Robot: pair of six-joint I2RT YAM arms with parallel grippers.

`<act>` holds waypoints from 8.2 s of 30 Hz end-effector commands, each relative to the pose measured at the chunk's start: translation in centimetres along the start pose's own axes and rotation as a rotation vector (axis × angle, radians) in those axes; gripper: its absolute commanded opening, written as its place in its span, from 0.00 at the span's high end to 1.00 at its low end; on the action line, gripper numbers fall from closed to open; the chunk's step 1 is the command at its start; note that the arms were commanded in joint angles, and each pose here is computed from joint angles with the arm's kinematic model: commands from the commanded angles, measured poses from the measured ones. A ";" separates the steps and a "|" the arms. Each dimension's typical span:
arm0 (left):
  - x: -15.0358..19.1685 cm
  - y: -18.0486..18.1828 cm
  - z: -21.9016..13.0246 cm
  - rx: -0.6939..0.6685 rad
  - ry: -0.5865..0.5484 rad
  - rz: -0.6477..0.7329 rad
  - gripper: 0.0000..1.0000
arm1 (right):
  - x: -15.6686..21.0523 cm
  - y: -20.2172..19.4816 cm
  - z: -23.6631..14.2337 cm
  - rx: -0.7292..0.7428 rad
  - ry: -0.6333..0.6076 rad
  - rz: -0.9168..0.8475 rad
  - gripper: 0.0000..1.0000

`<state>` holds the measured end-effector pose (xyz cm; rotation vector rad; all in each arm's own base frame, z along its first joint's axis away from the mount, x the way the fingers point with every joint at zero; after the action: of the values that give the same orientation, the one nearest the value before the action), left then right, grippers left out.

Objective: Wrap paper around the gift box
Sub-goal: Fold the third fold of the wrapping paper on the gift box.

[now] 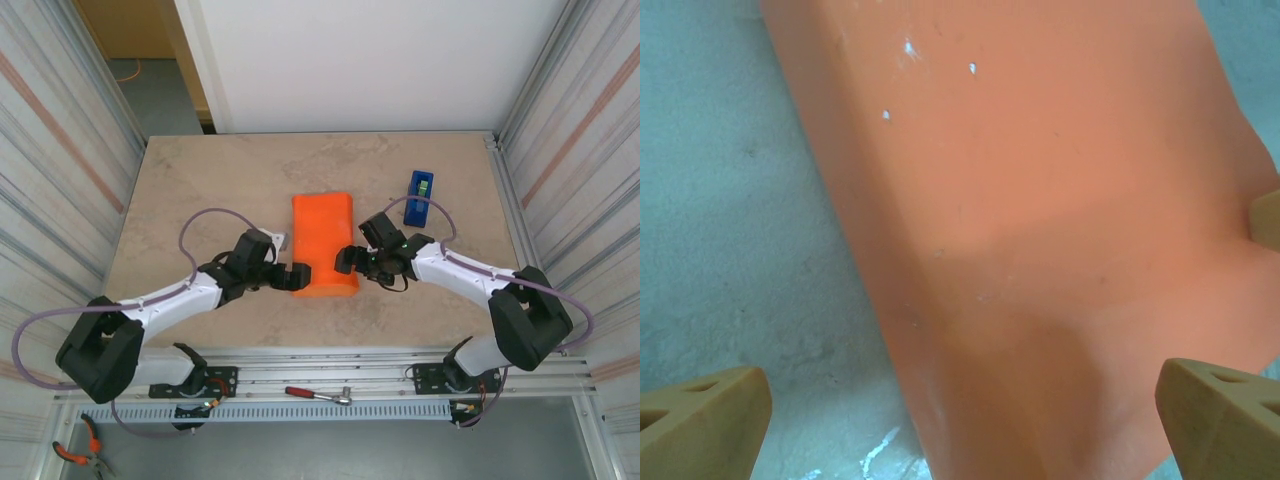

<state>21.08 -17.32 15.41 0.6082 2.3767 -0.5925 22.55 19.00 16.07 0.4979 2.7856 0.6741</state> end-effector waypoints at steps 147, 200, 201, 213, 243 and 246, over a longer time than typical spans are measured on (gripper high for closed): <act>2.6 -2.8 7.1 -0.428 -0.033 0.169 0.75 | 0.3 1.1 4.4 0.202 -0.100 0.049 1.00; -2.4 -0.3 0.6 -0.418 -0.248 0.281 0.01 | 0.8 0.3 0.8 0.157 -0.128 -0.026 0.01; -2.3 -0.3 0.8 -0.422 -0.242 0.280 0.01 | 0.8 0.3 1.0 0.153 -0.116 -0.026 0.01; -1.2 0.2 2.4 -0.423 -0.177 0.271 0.01 | 0.1 0.2 2.3 0.139 -0.082 0.007 0.01; 0.6 -2.1 3.4 -0.464 -0.153 0.265 0.01 | -1.0 -0.4 4.3 0.164 -0.058 0.021 0.01; 0.6 -1.9 4.0 -0.520 -0.162 0.243 0.01 | -0.9 -0.5 4.1 0.160 -0.056 0.021 0.00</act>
<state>20.46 -20.47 11.98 0.6949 2.1743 0.0245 24.17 19.73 12.21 0.5950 2.7941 0.4169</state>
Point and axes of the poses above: each hand's point on the last joint's axis, 136 mm out from that joint toward the fingers, its own z axis out along the fingers, its own y axis along the line the jaws close on, x = y × z, the point moved 10 cm from there along -z, back along the fingers, and after that the axes turned 13 degrees about z, right-handed, at the moved point
